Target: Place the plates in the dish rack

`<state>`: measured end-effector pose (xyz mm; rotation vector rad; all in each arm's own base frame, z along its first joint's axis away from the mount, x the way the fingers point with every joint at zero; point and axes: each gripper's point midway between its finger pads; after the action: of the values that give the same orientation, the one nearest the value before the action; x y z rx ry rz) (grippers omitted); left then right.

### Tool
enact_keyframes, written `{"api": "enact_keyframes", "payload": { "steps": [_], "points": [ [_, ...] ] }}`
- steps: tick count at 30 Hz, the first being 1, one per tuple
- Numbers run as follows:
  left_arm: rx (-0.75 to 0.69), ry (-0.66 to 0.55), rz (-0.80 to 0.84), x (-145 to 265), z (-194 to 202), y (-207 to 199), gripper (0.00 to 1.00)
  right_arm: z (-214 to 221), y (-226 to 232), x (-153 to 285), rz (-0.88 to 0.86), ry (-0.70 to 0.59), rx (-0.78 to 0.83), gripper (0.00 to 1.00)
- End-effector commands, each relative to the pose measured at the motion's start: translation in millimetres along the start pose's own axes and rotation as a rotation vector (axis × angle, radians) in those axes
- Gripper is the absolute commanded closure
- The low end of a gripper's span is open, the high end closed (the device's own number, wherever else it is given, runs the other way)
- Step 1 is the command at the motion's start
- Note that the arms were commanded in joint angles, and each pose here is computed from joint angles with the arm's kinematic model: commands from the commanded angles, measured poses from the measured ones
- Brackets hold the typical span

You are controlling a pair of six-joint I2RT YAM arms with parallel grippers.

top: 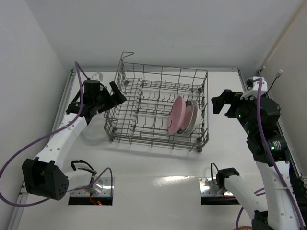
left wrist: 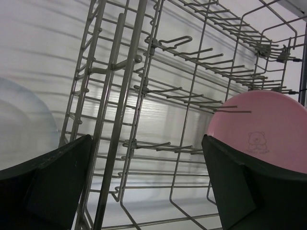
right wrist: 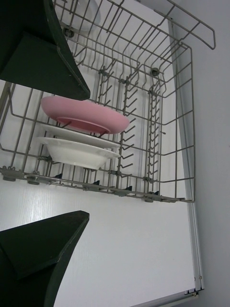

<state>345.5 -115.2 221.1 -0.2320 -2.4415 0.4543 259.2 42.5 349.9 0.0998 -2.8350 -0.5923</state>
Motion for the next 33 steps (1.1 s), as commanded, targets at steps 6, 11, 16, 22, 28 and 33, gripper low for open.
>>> {"api": "enact_keyframes", "payload": {
  "steps": [6, 11, 16, 22, 28, 33],
  "points": [
    [0.019, -0.043, 0.294, 12.3, -6.8, -73.4, 0.37, -11.6, 3.4, -0.5, -0.013, -0.038, 0.01, 0.0],
    [0.039, -0.016, 0.375, 13.1, 9.8, -101.5, 0.53, -11.7, 3.1, -0.5, -0.013, -0.038, 0.019, 0.0],
    [0.031, -0.039, 0.367, 14.2, 9.1, -112.8, 0.49, -13.4, 2.0, 1.3, -0.004, -0.04, 0.019, 0.0],
    [-0.059, -0.071, 0.296, 20.0, -2.7, -112.8, 0.0, -17.6, 1.7, 2.7, 0.001, -0.053, 0.027, 0.0],
    [-0.137, -0.186, 0.317, 45.2, -42.7, -128.6, 0.0, -16.9, 3.2, 2.8, -0.007, -0.049, 0.028, 0.0],
    [-0.232, -0.31, 0.393, 76.8, -80.5, -156.3, 0.0, -13.5, 1.7, 1.3, -0.004, -0.041, 0.028, 0.0]
  ]
}}
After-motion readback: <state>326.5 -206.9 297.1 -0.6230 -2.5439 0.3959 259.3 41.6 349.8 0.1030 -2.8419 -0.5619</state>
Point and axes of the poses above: each gripper's point midway between its finger pads, its own x axis back along the fingers, its own y axis along the line the jaws close on, z = x × y, and after that the axes turned 12 degrees about -x, right-handed
